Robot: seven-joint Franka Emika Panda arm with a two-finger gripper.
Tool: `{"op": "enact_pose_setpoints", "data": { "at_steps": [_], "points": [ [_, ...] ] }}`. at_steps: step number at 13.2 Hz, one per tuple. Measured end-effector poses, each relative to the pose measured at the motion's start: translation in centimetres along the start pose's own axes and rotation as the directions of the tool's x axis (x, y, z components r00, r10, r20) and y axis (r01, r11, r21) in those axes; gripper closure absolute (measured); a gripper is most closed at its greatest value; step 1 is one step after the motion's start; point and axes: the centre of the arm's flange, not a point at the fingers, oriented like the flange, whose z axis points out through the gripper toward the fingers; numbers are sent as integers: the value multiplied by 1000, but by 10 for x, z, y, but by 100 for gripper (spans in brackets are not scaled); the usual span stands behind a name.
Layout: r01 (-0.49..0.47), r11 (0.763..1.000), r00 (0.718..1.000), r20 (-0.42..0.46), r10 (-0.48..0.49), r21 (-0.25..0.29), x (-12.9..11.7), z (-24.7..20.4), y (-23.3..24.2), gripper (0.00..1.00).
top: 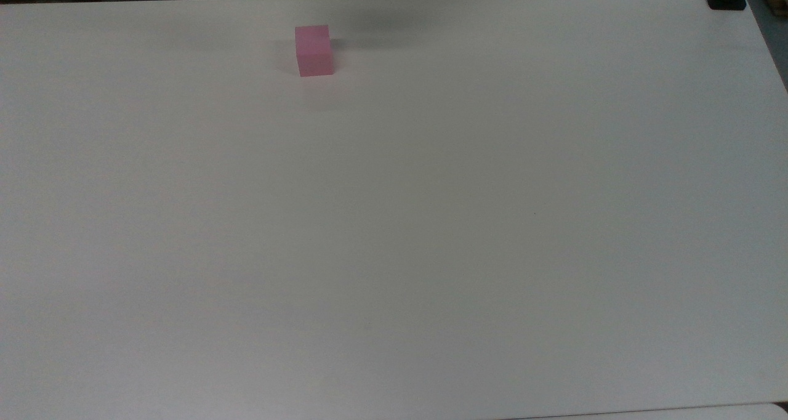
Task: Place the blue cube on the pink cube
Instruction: 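Lower the light-blue cube onto the top of the pink cube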
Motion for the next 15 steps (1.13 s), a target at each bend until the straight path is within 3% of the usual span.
{"op": "enact_pose_setpoints", "data": {
  "at_steps": [5,10,15],
  "points": [
    [4,1000,999,37,-4,2,-9,15,-2,39],
    [35,999,994,102,-32,-32,-21,83,-6,39],
    [69,996,996,68,-65,-57,-24,137,-9,39]
  ]
}}
